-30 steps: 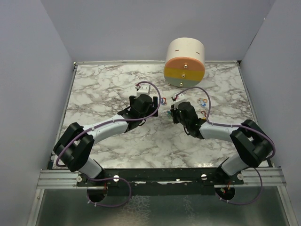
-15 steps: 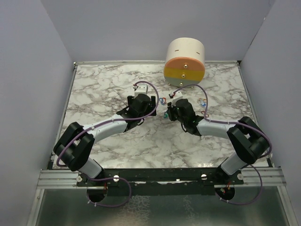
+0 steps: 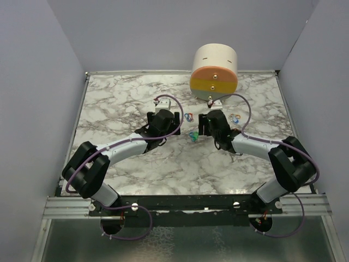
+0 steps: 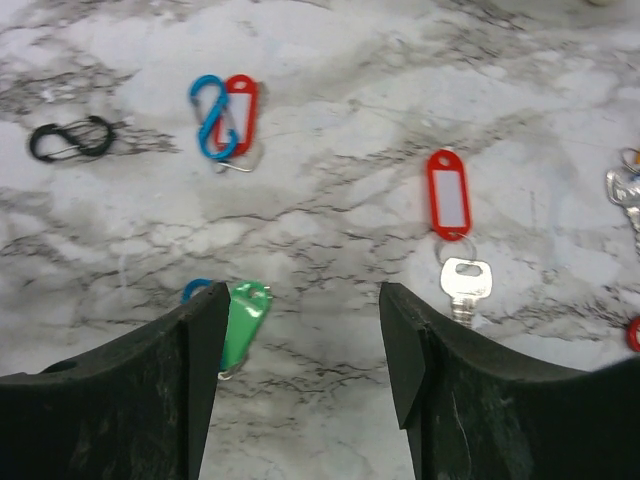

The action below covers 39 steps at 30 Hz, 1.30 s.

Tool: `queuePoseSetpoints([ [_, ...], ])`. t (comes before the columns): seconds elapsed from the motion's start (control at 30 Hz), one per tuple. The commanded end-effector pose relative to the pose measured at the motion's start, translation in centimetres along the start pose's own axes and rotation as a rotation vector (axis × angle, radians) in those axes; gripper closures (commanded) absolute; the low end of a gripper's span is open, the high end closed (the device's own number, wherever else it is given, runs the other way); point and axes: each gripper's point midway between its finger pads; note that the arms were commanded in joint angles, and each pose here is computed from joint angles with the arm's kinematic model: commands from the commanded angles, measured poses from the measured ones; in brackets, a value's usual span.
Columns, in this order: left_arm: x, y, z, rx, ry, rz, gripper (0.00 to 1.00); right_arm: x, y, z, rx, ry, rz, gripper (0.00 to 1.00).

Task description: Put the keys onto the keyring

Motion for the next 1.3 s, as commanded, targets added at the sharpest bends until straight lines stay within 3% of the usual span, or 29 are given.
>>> queuePoseSetpoints([
  [0.0, 0.4, 1.0, -0.6, -0.037, 0.006, -0.023, 0.07, -4.2, -1.5, 0.8, 0.071, -0.144, 0.073, 0.38],
  [0.77, 0.4, 0.3, 0.0, -0.023, 0.011, -0.013, 0.07, -8.4, -1.4, 4.5, 0.085, -0.047, 0.158, 0.4],
  [1.07, 0.3, 0.3, 0.2, -0.02, 0.011, -0.012, 0.07, -8.0, -2.5, 5.5, 0.121, -0.006, 0.162, 0.5],
  [1.27, 0.3, 0.3, 0.2, -0.021, 0.011, -0.012, 0.07, -7.9, -3.0, 5.5, 0.132, 0.0, 0.166, 0.65],
])
Point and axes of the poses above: each gripper's point midway between its finger pads, its own z axis out along the fingers, its own x axis along the line the jaws close on, y = z × x
